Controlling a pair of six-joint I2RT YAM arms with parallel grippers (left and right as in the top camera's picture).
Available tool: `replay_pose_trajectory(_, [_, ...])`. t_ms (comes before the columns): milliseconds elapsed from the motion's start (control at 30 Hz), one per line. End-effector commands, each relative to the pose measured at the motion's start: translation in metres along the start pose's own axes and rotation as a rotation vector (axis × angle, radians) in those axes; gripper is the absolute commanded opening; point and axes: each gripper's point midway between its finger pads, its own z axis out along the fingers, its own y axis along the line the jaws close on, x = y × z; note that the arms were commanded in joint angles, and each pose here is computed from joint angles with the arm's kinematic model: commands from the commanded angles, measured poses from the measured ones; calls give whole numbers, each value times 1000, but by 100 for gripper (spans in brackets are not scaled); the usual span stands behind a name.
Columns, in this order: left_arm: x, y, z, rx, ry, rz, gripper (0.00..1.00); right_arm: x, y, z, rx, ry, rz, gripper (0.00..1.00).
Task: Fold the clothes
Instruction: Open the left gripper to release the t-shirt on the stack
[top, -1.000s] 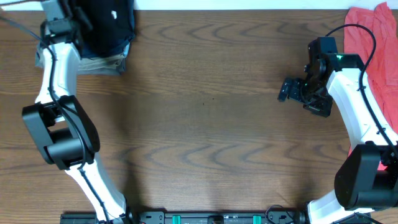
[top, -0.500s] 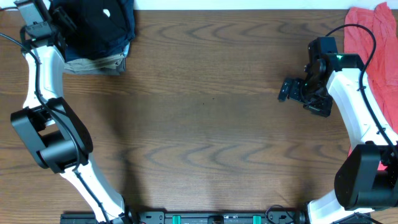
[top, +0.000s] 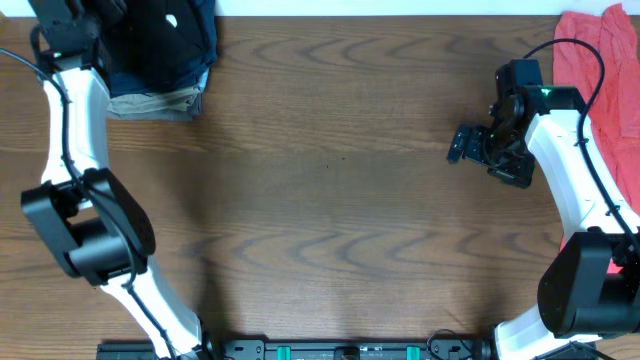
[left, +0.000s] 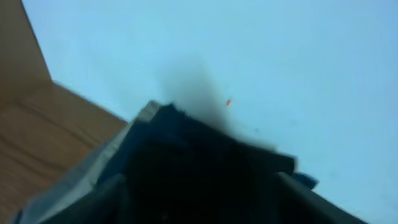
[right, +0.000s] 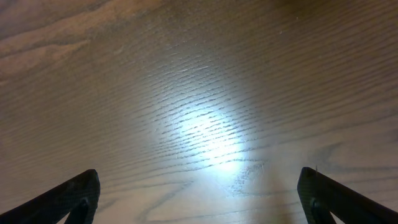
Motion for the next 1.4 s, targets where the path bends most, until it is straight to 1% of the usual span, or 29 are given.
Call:
replay_pose_trajectory(0, [48,20,33,-41,90,17,77,-2,0,-4,1,-13,-10,99])
replay_pose_trajectory(133, [103,38,52,-78,222,42,83,-2,0,-4,1,-14,-10,99])
replay_pose_trajectory(200, [123,47,56,-96,276,41,89,-2,0,-4,1,-14,-10,99])
replay_pose_trajectory(267, [132,53,55,-106,309,56,89,-2,0,-4,1,-13,-10,99])
replay_pose_trajectory(333, [123,51,50,-101,298,54,89,-2,0,-4,1,-14,-10,99])
replay_pose_trajectory(400, [105,45,42,-92,268,57,88,-2,0,-4,1,-14,-10,99])
replay_pose_trajectory(533, [40,21,7,-53,147,61,89,-2,0,-4,1,-13,-10,99])
replay_pose_trajectory(600, [5,7,-17,-30,79,64,94,-2,0,-4,1,-13,-10,99])
replay_pose_trajectory(700, [-41,-12,-62,-2,-3,68,96,-2,0,-4,1,-14,-10,99])
replay_pose_trajectory(800, [-73,-25,-108,19,-52,58,99,-2,0,-4,1,-13,-10,99])
replay_pose_trajectory(833, [-81,-33,-128,45,-55,56,98,-2,0,-4,1,-14,-10,99])
replay_pose_trajectory(900, [-85,-45,-156,101,-36,58,98,-2,0,-4,1,-14,-10,99])
replay_pose_trajectory(967, [-83,-56,-188,150,2,58,98,-2,0,-4,1,-14,-10,99])
replay_pose_trajectory(1100, [-60,-64,-248,200,134,44,98,-2,0,-4,1,-14,-10,99])
replay_pose_trajectory(1200, [-30,-61,-286,195,267,23,98,-2,0,-4,1,-13,-10,99])
replay_pose_trajectory(1367, [27,-44,-343,121,509,-14,98,-2,0,-4,1,-13,-10,99])
